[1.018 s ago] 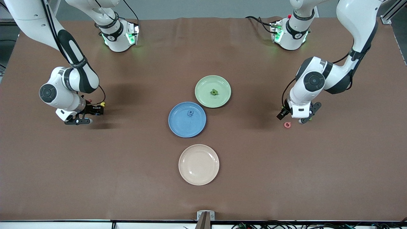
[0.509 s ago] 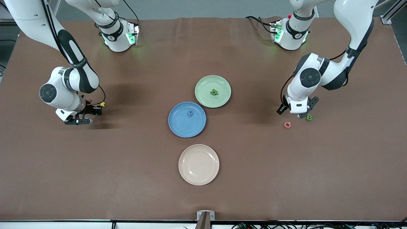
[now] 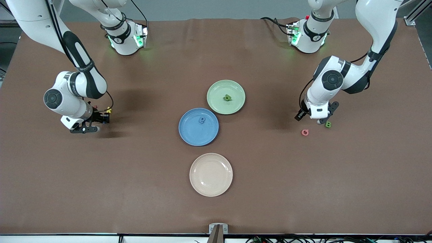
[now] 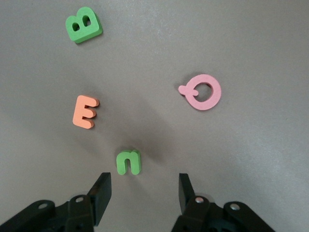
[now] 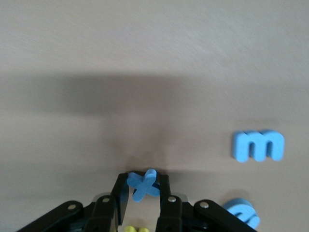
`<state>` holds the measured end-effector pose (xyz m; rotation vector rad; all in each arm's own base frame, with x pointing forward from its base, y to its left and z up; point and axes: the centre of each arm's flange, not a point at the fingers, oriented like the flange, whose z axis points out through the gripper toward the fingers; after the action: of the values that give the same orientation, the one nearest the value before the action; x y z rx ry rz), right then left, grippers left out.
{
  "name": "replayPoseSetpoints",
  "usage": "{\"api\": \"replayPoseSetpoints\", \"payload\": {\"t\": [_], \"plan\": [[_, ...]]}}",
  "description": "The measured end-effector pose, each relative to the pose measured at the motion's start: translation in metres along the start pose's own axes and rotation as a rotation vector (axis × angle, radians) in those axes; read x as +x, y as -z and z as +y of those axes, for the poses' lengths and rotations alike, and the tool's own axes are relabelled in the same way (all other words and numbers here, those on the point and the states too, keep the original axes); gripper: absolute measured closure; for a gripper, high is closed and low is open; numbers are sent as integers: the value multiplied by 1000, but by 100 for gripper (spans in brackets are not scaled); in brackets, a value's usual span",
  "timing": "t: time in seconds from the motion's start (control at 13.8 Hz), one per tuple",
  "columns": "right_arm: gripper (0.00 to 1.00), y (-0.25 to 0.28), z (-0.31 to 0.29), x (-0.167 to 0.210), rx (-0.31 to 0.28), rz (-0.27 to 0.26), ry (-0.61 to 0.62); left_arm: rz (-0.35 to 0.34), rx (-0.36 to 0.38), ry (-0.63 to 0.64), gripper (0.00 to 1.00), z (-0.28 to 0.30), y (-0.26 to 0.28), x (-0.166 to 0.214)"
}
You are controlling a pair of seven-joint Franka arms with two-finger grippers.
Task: Sort letters by color into matching plates
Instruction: 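Place the x on the blue plate while the left gripper grasps the n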
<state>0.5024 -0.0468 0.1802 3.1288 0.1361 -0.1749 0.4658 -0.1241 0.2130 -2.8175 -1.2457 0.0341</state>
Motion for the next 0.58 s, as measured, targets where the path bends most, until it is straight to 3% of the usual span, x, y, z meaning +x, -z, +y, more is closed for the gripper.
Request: {"api": "replayPoseSetpoints", "payload": {"t": [0.29,0.58], "plan": [[70,44,-34,30,2,-33,64,0,7,7,39,-6,-3,4],[70,118,-92,71,-7,-63,31,-3,-9,30,41,-14,-8,17]]}}
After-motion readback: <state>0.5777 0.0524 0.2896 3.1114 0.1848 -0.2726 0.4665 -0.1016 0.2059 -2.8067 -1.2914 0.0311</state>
